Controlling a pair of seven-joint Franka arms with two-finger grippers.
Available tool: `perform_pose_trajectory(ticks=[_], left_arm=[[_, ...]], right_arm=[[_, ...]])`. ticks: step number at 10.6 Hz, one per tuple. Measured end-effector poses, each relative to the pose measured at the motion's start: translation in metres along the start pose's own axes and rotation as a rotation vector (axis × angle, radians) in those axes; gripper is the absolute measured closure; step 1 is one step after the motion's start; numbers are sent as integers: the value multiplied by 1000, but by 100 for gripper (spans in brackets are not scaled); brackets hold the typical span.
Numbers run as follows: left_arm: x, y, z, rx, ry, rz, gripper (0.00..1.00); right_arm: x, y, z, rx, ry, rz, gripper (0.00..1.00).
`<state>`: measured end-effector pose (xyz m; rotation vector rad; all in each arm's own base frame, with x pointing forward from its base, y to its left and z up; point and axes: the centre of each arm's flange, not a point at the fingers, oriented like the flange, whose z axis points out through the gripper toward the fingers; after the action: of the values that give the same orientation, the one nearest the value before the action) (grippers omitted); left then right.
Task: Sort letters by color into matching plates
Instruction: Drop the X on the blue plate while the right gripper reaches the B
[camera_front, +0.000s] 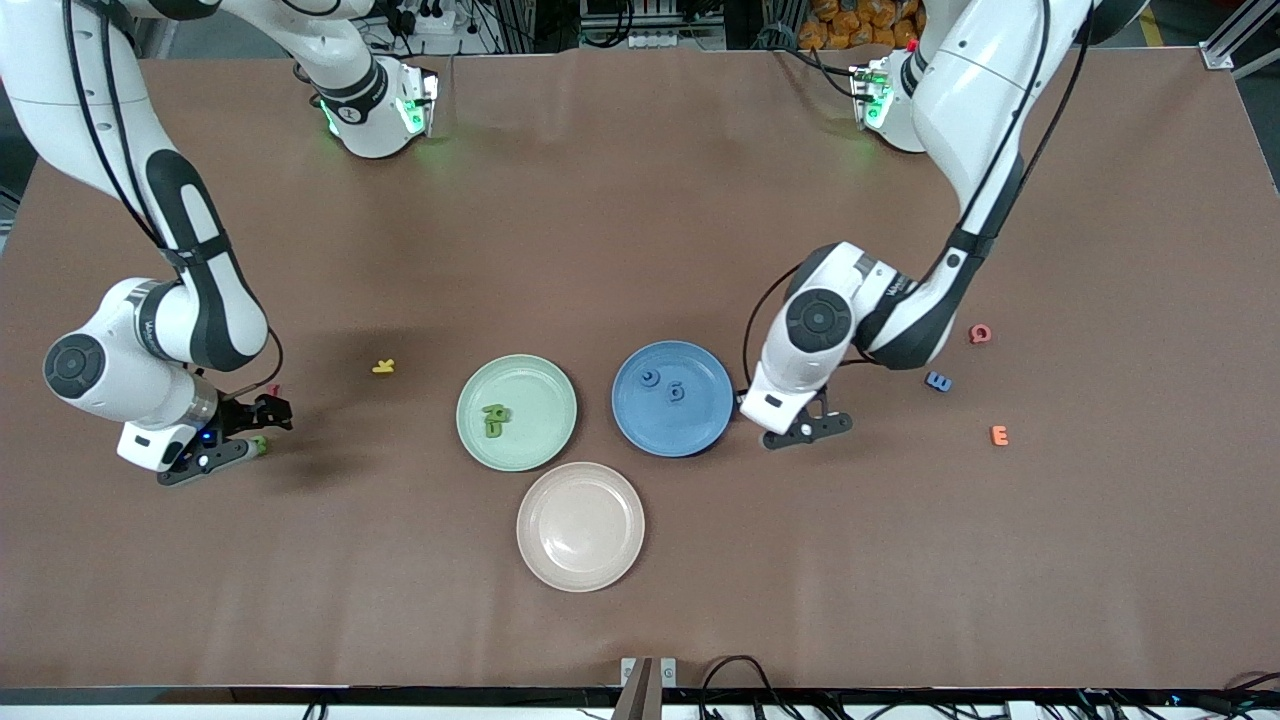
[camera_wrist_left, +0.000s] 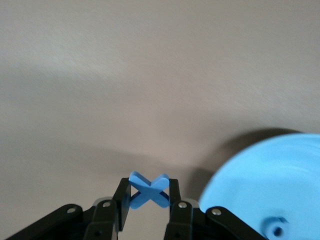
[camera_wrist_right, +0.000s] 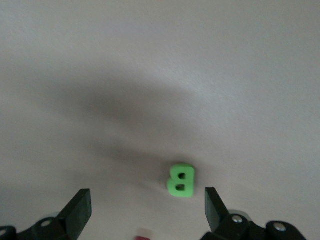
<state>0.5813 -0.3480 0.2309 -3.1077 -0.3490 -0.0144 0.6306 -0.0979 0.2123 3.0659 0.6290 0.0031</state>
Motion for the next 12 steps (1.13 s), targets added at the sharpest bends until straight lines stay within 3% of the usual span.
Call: perform_pose_trajectory(ticks=[2, 5, 9, 11, 12], left_arm=[[-21, 25, -10, -25, -2, -2, 66], [-42, 54, -30, -68, -3, -8, 66], [-52, 66, -33, -71, -4, 4, 66], [-62, 72, -27, -64, -13, 20, 50], [-69, 77, -23, -61, -18, 32, 37]], right_arm=[[-9, 13, 5, -20, -17, -14, 0], [-8, 17, 16, -41, 1, -23, 0], [-8, 16, 36, -53, 15, -26, 0], [-9, 18, 36, -53, 15, -24, 4], [-9, 18, 36, -53, 15, -23, 16]])
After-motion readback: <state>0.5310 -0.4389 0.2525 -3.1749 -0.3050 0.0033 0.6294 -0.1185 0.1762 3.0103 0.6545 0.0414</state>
